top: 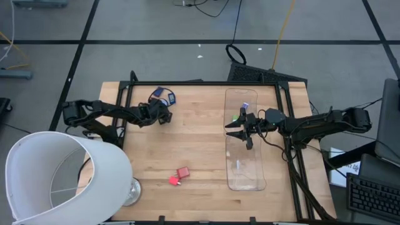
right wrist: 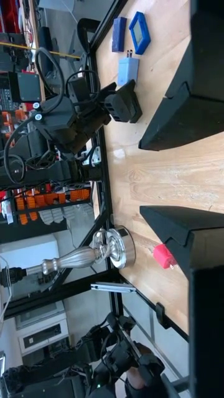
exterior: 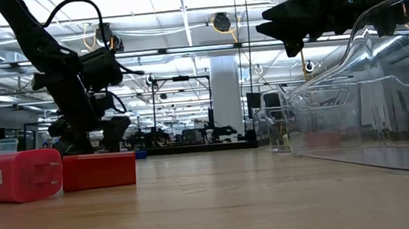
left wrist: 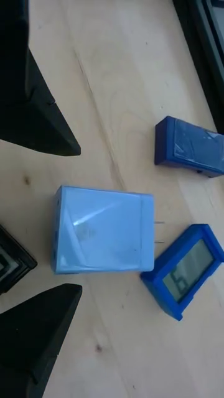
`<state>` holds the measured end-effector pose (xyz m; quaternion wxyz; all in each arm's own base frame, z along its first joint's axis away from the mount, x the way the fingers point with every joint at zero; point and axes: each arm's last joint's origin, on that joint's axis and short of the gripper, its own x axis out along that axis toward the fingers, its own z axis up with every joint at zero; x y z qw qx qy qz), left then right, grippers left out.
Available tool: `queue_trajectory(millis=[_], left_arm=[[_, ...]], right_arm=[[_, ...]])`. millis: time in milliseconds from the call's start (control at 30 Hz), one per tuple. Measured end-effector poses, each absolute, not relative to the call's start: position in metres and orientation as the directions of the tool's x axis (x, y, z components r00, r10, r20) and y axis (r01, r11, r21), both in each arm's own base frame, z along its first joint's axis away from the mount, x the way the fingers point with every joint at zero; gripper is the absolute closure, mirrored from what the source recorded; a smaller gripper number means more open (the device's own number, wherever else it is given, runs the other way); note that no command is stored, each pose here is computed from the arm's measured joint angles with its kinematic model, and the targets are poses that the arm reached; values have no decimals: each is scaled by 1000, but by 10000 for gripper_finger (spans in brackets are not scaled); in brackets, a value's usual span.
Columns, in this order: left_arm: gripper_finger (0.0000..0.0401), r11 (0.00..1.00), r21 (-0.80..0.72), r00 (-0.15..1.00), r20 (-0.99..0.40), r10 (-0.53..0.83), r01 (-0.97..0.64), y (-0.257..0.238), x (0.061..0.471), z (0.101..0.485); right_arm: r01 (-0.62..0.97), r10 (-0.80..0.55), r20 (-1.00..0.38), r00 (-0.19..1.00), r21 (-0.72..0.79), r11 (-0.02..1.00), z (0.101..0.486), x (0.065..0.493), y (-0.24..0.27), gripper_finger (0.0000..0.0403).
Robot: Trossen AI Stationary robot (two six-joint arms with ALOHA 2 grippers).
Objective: Pick & Place Office items
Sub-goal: Put the light blue charger adapter into the top transparent bin
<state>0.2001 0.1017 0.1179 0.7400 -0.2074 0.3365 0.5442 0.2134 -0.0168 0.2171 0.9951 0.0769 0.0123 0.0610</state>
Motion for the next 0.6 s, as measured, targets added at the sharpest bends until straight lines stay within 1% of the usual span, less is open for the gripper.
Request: queue_trajectory(millis=[167,600], left_arm=[[50,340,61,197,-712,674,-938,102,202,119],[50,332,24,211,-730,650,-943,109,199,119]], right_arm=[[-120,123,-15,992,155,981,217,213,-17,259],[-120,124,-15,992,155,981,217,213,-17,259]])
